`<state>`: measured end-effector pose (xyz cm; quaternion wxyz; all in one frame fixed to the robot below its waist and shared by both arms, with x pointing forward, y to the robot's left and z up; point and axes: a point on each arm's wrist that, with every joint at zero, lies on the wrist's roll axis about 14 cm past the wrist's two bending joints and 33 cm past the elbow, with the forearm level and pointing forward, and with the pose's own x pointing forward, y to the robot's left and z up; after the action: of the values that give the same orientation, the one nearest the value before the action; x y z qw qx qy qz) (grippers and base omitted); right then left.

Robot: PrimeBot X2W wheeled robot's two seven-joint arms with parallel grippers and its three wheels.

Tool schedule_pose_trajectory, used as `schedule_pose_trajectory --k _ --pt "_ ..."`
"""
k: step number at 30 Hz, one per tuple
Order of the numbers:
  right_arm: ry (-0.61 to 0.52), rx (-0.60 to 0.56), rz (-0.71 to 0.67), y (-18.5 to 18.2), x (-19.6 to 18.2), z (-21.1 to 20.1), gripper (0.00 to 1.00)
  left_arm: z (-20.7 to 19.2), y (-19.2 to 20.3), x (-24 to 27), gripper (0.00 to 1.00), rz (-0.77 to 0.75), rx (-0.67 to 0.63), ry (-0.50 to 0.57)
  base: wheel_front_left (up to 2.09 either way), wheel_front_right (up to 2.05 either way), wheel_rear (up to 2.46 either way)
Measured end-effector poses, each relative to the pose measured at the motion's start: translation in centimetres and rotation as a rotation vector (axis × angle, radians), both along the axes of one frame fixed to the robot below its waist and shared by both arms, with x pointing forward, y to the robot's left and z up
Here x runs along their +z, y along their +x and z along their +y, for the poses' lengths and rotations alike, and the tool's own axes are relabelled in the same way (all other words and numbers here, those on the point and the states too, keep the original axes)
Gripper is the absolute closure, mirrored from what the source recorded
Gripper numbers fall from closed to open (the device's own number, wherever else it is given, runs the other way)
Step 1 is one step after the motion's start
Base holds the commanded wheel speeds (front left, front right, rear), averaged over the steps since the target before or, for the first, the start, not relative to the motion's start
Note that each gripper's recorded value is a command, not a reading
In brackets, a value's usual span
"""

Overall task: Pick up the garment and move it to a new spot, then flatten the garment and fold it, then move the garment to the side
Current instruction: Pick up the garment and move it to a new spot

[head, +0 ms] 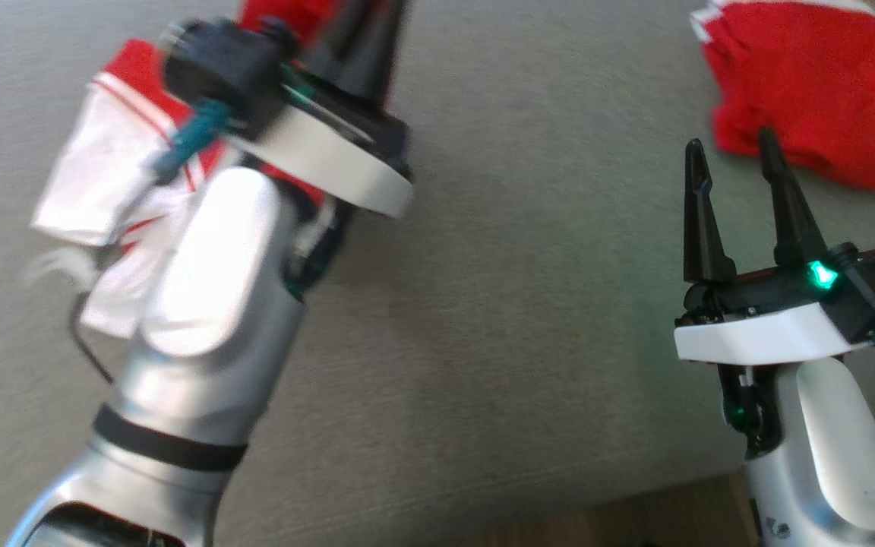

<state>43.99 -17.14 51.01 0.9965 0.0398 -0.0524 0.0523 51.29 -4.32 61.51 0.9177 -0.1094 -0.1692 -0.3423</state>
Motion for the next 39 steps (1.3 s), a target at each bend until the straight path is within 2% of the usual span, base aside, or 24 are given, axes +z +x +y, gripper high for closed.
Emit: schedule_pose_trajectory --k 5,8,11,12,13,16,20,23,26,32,39 --pt "0.010 -0.074 0.030 -1.1 -0.9 -2.6 0.00 -7.1 -2.1 -4.9 1.00 0.091 -0.188 0.069 0.00 0.00 0.00" --pt "0.007 -0.117 0.043 -1.5 -1.2 -4.1 0.00 -9.4 -2.5 -5.2 1.00 0.119 -0.226 0.033 0.00 0.00 0.00" --pt "0.003 -0.157 0.048 -1.7 -1.3 -5.5 0.00 -12.6 -3.7 -5.1 1.00 0.111 -0.329 0.028 0.00 0.00 0.00" --pt "0.000 -0.163 0.052 -1.8 -1.4 -5.7 0.00 -13.6 -4.5 -6.1 0.60 0.125 -0.374 0.057 0.00 0.00 0.00" --pt "-0.002 -0.167 0.055 -1.8 -1.5 -5.8 0.00 -14.4 -5.5 -7.6 0.00 0.150 -0.416 0.093 0.00 0.00 0.00" --pt "0.009 -0.164 0.052 -1.7 -1.4 -5.7 0.00 -15.1 -7.8 -11.2 0.00 0.213 -0.488 0.187 0.00 0.00 0.00" --pt "0.020 -0.141 0.042 -1.2 -1.3 -4.9 0.00 -13.9 -7.1 -12.5 0.00 0.261 -0.442 0.218 0.00 0.00 0.00" --pt "0.020 -0.120 0.031 -0.7 -1.1 -4.2 0.00 -12.4 -6.0 -11.8 0.00 0.273 -0.377 0.198 0.00 0.00 0.00" --pt "0.015 -0.091 0.017 -0.1 -0.8 -3.2 0.00 -10.2 -3.8 -9.3 0.00 0.254 -0.274 0.131 0.00 0.00 0.00" --pt "0.002 -0.018 -0.002 0.8 -0.3 -0.5 0.00 -3.1 -0.7 -5.0 0.00 0.199 -0.040 0.024 0.00 0.00 0.00" --pt "0.001 0.074 -0.006 0.6 -0.1 3.0 0.00 8.3 -2.1 -6.4 0.00 0.248 0.253 -0.004 0.00 0.00 0.00"
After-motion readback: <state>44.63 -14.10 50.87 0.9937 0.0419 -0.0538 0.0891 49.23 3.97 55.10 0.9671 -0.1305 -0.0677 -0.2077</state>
